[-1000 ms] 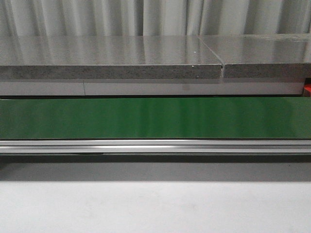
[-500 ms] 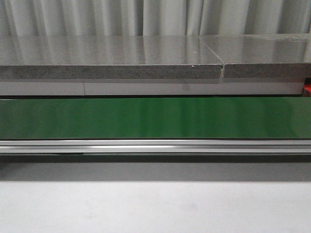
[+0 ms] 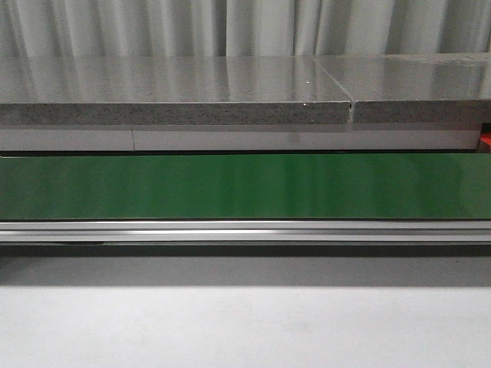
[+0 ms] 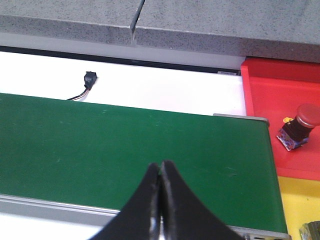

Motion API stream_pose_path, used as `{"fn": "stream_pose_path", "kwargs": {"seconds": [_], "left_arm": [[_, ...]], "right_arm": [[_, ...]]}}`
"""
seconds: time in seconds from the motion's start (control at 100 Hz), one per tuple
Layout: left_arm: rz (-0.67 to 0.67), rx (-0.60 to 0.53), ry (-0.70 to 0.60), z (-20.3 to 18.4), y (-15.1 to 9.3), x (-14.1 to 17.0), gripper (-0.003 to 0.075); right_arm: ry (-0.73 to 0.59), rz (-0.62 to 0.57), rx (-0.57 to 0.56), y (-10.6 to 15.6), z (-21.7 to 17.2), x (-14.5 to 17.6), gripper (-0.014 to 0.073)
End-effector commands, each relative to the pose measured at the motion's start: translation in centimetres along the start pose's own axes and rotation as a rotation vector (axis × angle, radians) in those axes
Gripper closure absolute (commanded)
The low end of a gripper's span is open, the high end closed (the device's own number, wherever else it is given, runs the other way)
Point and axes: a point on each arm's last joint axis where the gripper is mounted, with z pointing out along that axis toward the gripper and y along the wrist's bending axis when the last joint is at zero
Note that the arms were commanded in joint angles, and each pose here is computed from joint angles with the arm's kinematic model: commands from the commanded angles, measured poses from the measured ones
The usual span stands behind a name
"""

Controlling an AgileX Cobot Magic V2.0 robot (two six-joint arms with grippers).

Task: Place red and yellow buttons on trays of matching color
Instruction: 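Move the left gripper over the next red push-button, then lower the left gripper and grasp the red push-button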

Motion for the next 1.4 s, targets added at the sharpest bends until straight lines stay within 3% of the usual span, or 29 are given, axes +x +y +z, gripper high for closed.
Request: {"fn": "stream_pose_path", "kwargs": {"seconds": [0.0,0.34,0.44,0.94,1.1,1.39], "left_arm": [[-0.015,0.041,-0.098,-1.0,-0.6,-1.8,0.0078],[-0.015,0.046,-0.105,-0.4,-0.7,-2.0,0.0083],[-0.015,0.041,-0.096,-0.4,-0.7,-1.9,0.0129],[-0.013,0.034,-0.085,-0.9,-0.6,-1.8,0.0741],[-0.022,0.055,-0.133,-2.8,-0.6,-2.1,0.0739],[-0.039,0.164,-0.319,-9.7,-1.2,-2.2,0.0739]], "right_arm": [[-0.106,-0.010,0.007,0.0,-0.4,-1.6,0.0663],[-0.106,-0.010,0.007,0.0,-0.4,-1.6,0.0663],[-0.106,-0.010,0.007,0.0,-0.4,-1.6,0.0663],[-0.106,-0.010,0.007,0.0,-0.4,-1.6,0.0663],[-0.106,-0.010,0.007,0.0,-0.4,-1.6,0.0663],[-0.106,-0.010,0.007,0.0,-0.4,-1.6,0.0663]]}}
